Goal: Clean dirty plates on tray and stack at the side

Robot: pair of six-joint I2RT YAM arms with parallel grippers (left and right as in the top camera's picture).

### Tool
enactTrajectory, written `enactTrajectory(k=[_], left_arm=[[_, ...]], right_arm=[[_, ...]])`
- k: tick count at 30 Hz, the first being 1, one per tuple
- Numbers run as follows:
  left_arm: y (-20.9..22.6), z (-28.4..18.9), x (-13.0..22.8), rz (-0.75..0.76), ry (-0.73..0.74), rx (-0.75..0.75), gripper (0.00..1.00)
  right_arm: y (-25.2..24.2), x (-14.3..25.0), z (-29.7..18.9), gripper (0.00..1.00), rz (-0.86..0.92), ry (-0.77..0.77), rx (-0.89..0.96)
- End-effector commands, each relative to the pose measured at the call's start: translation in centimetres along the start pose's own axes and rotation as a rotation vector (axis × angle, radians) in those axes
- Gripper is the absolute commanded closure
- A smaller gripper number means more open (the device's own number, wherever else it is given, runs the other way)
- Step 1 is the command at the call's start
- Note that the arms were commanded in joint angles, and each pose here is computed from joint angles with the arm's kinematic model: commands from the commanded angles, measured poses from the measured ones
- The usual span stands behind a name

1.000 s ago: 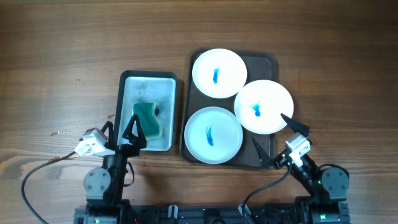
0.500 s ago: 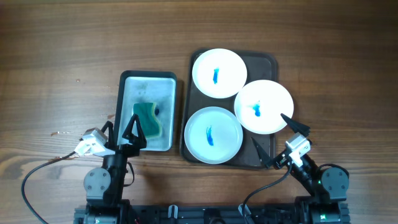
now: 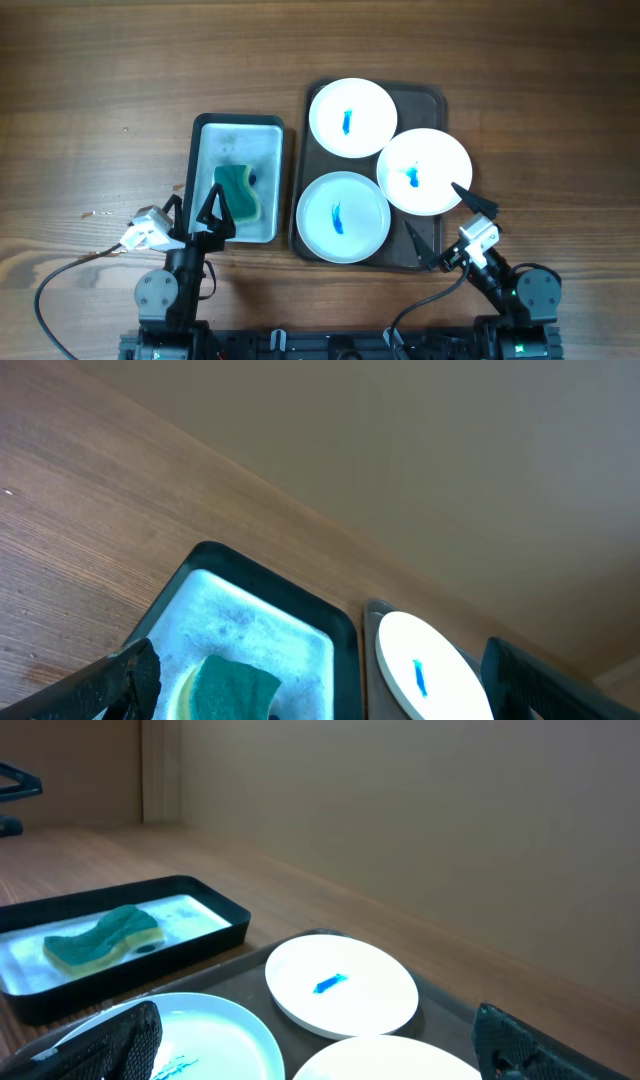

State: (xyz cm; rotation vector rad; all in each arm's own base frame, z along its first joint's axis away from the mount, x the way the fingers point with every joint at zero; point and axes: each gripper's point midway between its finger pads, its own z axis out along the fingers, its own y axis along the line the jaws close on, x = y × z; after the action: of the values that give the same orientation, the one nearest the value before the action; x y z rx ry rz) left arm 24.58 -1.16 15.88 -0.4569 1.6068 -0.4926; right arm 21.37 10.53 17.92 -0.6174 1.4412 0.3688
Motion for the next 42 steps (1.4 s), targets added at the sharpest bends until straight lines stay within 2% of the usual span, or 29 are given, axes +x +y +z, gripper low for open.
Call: enactTrajectory(k=[1,42], left_arm=[[-0.22,0.02,0.34,0.003,0.007,0.018,0.00],[-0.22,0.02,0.34,0.002,0.007,0.018,0.00]], right_arm=[[0.05,-0.22,-0.02,0.00,-0.003,-0.010,0.000],[0.06,0.06,0.05,0.00,0.004,0.001,-0.003]])
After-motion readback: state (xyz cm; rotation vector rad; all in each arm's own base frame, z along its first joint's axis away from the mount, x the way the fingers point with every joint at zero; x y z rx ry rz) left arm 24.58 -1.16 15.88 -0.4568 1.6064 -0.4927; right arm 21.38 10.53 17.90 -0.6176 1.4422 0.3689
